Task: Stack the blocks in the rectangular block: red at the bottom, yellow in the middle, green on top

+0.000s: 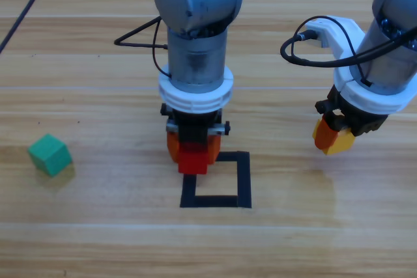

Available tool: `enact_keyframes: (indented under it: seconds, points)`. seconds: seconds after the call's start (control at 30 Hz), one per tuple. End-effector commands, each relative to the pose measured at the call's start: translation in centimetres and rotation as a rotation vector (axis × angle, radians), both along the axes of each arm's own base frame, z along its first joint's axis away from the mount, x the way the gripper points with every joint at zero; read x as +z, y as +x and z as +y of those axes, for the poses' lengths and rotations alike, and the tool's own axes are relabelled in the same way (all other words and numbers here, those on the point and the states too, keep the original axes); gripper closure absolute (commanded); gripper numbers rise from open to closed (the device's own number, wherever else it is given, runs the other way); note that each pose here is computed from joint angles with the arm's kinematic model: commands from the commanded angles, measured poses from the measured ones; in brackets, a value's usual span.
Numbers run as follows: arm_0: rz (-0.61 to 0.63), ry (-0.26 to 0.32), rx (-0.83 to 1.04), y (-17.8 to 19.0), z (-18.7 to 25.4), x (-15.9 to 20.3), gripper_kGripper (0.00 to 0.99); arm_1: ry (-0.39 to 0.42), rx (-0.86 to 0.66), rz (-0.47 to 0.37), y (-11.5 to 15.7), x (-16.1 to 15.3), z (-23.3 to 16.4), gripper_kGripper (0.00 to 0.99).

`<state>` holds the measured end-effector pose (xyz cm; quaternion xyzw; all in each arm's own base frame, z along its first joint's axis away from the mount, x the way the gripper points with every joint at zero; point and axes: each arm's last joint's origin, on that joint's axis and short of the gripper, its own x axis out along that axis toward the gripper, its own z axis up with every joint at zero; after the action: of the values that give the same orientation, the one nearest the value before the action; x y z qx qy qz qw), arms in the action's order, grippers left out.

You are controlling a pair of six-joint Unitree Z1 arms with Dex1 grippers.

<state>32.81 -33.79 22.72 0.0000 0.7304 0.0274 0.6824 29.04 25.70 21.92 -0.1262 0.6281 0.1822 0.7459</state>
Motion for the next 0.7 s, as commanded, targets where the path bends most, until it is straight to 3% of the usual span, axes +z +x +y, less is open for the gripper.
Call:
enact_keyframes:
  seconds: [0.03,0.37,0.7]
  points:
    - [-0.02,-0.014,0.052,-1.1,-1.3,0.5,0.99,0.012,0.038,-0.007,-1.2,0.1,0.7,0.755]
    - [-0.078,-0.037,0.042,-3.5,-4.1,-0.9,0.99,0.014,0.038,-0.009,-1.2,0.0,0.8,0.755]
    - [-0.104,-0.07,0.032,-3.8,-3.8,-1.8,0.99,0.013,0.038,-0.008,-1.2,-0.1,0.8,0.755]
